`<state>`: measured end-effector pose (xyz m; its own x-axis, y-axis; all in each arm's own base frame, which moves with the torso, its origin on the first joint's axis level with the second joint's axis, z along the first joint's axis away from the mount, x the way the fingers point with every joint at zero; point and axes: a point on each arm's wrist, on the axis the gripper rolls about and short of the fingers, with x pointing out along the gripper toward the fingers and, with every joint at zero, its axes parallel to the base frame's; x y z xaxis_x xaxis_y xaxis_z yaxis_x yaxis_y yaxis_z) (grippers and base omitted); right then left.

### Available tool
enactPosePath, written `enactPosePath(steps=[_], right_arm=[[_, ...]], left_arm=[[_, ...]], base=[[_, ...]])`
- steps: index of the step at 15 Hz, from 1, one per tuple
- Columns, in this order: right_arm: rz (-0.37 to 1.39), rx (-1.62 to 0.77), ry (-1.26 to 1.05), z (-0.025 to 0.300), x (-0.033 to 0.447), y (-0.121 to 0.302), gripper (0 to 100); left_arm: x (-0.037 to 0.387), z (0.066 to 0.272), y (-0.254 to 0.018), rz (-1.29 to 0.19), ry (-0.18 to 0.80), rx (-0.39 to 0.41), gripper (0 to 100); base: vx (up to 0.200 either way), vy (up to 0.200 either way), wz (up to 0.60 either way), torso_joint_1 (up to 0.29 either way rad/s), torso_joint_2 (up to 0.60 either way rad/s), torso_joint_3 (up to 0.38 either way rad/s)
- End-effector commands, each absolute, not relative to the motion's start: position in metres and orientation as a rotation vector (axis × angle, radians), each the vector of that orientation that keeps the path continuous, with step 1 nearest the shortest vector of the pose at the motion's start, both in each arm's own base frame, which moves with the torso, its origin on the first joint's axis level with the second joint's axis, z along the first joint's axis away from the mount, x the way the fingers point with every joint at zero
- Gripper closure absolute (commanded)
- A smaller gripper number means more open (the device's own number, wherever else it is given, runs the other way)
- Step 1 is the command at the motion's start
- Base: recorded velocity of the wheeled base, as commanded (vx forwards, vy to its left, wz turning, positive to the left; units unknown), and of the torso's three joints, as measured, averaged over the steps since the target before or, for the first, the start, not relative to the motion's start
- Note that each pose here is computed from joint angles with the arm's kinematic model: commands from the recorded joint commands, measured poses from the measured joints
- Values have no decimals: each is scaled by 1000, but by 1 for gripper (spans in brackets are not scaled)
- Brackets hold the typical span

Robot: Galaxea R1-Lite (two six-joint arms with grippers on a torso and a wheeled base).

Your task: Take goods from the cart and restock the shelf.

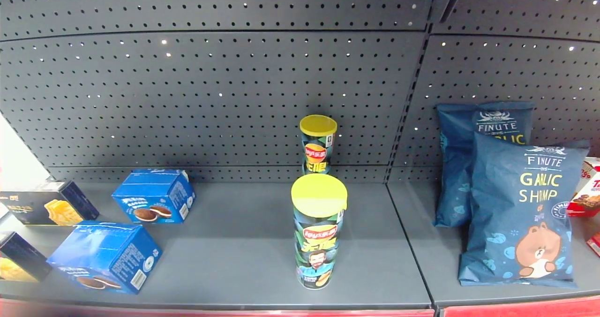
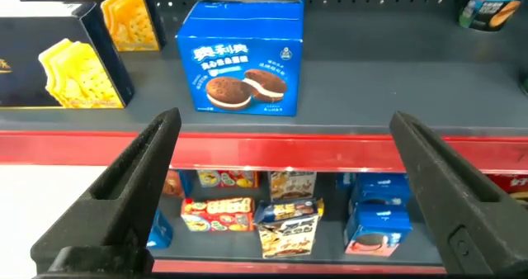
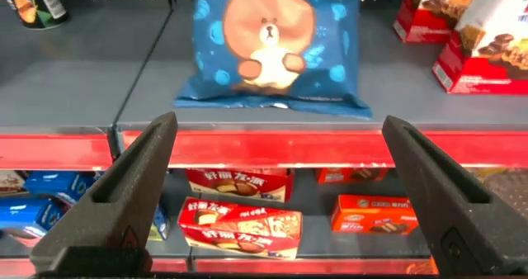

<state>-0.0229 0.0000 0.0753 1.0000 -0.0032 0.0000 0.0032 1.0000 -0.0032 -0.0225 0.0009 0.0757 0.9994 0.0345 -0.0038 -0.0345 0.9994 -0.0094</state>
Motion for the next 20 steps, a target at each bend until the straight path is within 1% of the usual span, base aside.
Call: enactPosePath(steps=[1, 5, 7, 14, 16, 20], right_arm=[[-3, -3, 3, 75, -23, 0, 0], [-2, -3, 3, 75, -23, 0, 0], [-3, -3, 3, 75, -23, 0, 0], [-3, -3, 3, 75, -23, 0, 0], [-3, -3, 3, 75, -23, 0, 0], [-3, -3, 3, 75, -23, 0, 0]], left_arm=[[-22, 76, 1, 35, 4, -9, 0], [-22, 76, 1, 37, 4, -12, 0], [-22, 76, 1, 34, 4, -9, 0], [-22, 76, 1, 35, 4, -12, 0], [-22, 76, 1, 35, 4, -11, 0], [-22, 76, 1, 35, 4, -11, 0]], base=[[0, 0, 0, 0, 0, 0], [0, 0, 0, 0, 0, 0], [0, 200, 0, 2, 2, 2], [0, 0, 0, 0, 0, 0], [0, 200, 0, 2, 5, -2], [0, 0, 0, 0, 0, 0]])
